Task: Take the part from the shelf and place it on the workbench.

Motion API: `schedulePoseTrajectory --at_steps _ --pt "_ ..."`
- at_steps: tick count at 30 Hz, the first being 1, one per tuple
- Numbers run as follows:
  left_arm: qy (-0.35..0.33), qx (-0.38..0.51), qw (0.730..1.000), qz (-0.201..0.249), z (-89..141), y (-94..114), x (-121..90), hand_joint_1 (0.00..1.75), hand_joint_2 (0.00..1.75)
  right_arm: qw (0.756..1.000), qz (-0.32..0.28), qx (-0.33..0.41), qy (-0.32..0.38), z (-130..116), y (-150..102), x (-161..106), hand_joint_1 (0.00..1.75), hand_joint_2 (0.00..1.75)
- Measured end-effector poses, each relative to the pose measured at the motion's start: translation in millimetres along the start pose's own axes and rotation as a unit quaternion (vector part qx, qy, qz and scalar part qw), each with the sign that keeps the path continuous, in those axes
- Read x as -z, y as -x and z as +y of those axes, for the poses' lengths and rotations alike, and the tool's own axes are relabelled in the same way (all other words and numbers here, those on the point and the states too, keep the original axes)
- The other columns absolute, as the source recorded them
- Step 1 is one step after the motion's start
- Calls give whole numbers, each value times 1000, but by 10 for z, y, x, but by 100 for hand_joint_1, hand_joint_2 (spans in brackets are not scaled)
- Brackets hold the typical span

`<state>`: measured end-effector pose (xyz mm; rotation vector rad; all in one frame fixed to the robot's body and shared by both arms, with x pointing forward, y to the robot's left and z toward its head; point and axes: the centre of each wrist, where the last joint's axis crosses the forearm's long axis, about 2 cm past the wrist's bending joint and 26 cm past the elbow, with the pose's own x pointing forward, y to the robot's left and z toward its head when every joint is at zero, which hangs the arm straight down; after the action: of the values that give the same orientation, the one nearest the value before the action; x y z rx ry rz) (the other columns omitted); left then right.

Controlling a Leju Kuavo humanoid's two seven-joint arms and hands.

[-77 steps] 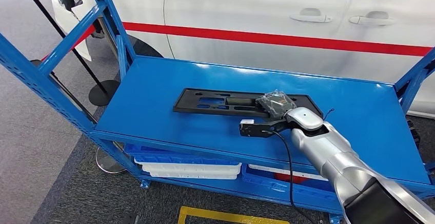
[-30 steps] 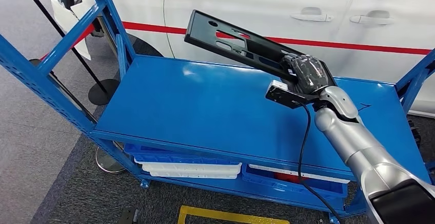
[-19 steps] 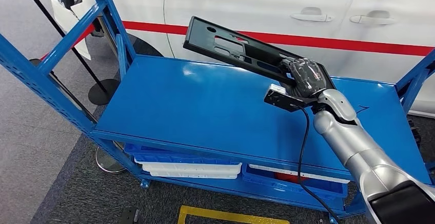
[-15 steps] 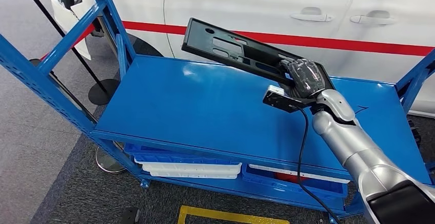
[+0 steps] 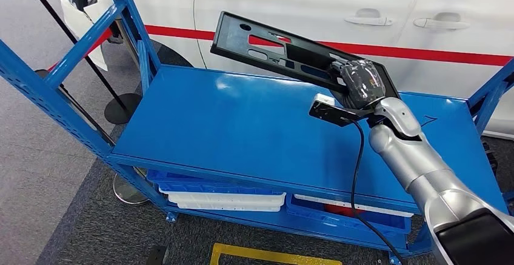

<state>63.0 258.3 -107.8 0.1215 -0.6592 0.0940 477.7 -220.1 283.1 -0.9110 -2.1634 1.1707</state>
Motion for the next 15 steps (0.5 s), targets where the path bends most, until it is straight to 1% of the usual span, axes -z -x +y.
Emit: schedulePoseTrajectory --at_steps 4,15 --pt "1 0 1000 -13 -2 -10 5 0 175 1000 0 0 0 1 3 -3 175 175" --pt "2 -1 1000 -15 -3 -17 10 0 175 1000 0 0 0 0 2 -2 175 175"
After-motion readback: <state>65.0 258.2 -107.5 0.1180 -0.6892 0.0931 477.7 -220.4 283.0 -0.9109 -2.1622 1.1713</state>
